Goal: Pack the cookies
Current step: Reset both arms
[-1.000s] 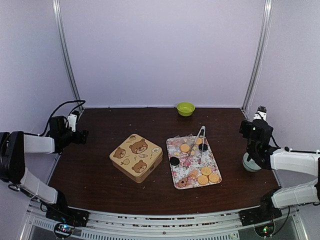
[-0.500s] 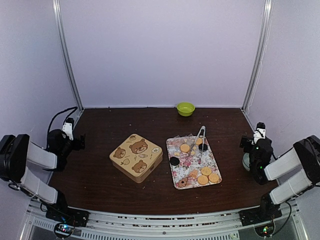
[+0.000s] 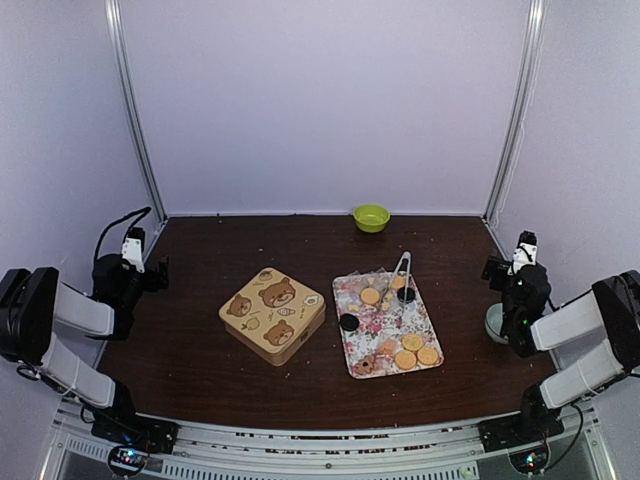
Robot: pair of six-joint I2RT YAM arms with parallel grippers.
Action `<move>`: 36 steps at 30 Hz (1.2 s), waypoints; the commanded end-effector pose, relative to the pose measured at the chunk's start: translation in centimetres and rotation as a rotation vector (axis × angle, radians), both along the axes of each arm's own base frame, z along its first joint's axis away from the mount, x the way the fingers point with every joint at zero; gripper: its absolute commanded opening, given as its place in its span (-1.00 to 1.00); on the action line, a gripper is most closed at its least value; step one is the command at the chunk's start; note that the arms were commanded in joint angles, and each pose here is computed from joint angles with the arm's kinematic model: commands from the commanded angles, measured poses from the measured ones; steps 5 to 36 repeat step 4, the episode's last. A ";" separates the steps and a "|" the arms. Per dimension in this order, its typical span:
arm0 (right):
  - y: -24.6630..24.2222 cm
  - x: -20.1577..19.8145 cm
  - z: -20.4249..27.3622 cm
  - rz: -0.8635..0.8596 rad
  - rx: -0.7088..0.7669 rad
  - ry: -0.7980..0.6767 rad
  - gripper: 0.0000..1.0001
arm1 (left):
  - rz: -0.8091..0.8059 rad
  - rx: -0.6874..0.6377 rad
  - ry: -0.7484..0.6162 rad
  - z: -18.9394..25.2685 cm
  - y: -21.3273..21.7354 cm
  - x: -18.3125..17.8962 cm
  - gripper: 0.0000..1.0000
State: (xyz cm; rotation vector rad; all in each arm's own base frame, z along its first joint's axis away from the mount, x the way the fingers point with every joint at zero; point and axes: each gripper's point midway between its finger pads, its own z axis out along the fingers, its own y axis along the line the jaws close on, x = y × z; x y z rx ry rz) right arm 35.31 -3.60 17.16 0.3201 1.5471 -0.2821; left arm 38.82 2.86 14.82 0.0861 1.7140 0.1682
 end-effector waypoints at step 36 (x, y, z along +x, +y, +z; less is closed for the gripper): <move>0.0 0.1 0.4 0.007 0.007 -0.013 1.00 | -0.015 0.007 -0.055 1.6 -0.3 0.4 0.96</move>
